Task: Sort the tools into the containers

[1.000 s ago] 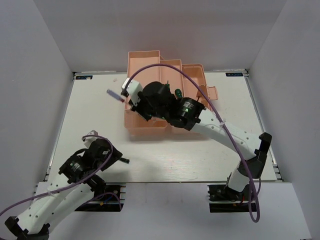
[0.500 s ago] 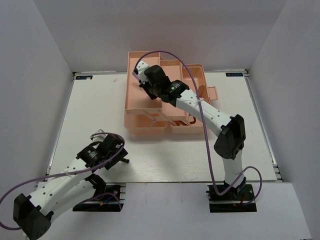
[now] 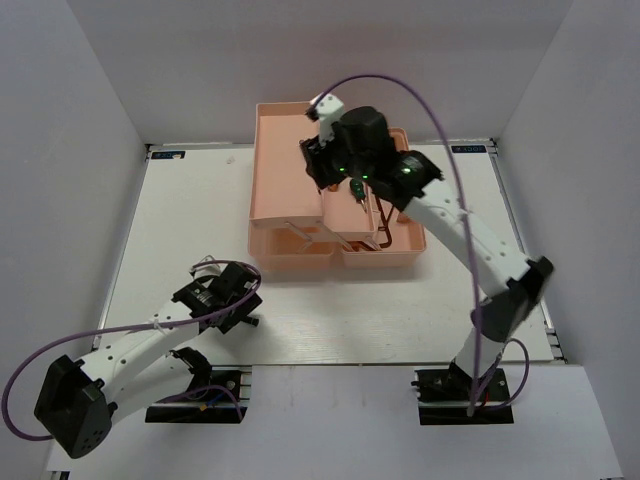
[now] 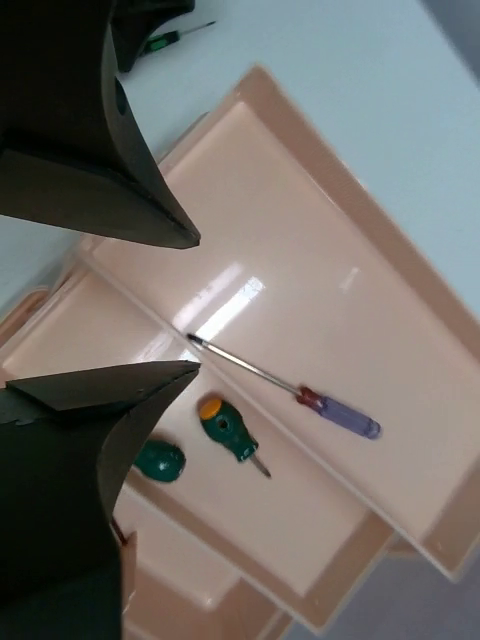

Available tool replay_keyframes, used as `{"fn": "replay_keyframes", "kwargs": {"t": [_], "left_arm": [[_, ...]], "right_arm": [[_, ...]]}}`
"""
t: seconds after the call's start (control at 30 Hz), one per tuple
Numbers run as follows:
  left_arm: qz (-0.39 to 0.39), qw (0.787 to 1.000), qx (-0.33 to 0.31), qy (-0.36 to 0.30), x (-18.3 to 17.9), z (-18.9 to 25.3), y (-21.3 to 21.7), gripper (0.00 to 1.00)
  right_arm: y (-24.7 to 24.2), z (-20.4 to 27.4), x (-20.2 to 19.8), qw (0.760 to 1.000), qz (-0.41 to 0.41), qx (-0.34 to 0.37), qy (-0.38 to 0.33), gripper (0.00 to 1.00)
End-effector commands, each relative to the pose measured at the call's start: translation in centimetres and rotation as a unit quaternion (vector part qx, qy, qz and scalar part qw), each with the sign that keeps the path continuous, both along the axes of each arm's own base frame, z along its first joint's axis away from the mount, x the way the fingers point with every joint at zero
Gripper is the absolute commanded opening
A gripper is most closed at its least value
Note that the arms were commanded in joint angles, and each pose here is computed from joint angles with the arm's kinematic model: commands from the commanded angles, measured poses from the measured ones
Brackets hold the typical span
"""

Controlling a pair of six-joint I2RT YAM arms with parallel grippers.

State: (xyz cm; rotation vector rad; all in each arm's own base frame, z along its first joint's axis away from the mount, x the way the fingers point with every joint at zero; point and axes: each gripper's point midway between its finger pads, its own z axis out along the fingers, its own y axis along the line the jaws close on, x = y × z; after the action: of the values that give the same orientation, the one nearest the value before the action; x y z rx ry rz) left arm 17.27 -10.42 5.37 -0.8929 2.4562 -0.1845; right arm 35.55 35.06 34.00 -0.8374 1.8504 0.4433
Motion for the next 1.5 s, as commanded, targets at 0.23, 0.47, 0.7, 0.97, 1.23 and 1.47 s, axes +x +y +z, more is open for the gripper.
{"fn": "replay_keyframes", "kwargs": {"t": [0.23, 0.47, 0.7, 0.97, 1.23, 1.47], "left_arm": [[0.050, 0.998, 0.021, 0.031, 0.6, -1.6, 0.2, 0.72], [0.049, 0.996, 0.042, 0.062, 0.0, -3.1, 0.4, 0.65], [0.045, 0.994, 0.044, 0.086, -0.7, -4.3, 0.4, 0.35], [0.016, 0.999, 0.032, -0.027, 1.0, 5.0, 0.9, 0.00], [-0.145, 0.943, 0.038, -0.297, 7.3, 25.3, -1.9, 0.00], [-0.248, 0.898, 0.070, -0.356, 16.7, 32.3, -10.2, 0.00]], "right_arm": [[-9.6, 0.0, -2.3, 0.997, -0.061, 0.045, -0.010, 0.58], [-12.4, -2.8, -4.0, 0.994, -0.077, 0.066, 0.028, 0.58], [-14.6, -3.3, -5.2, 0.991, -0.093, 0.083, 0.041, 0.58], [-17.4, -4.5, -6.8, 0.993, -0.102, 0.055, 0.039, 0.87], [-17.0, -9.8, -9.5, 0.996, -0.019, 0.020, 0.086, 0.00], [-14.7, -12.3, -13.9, 0.982, 0.153, 0.015, 0.108, 0.15]]}}
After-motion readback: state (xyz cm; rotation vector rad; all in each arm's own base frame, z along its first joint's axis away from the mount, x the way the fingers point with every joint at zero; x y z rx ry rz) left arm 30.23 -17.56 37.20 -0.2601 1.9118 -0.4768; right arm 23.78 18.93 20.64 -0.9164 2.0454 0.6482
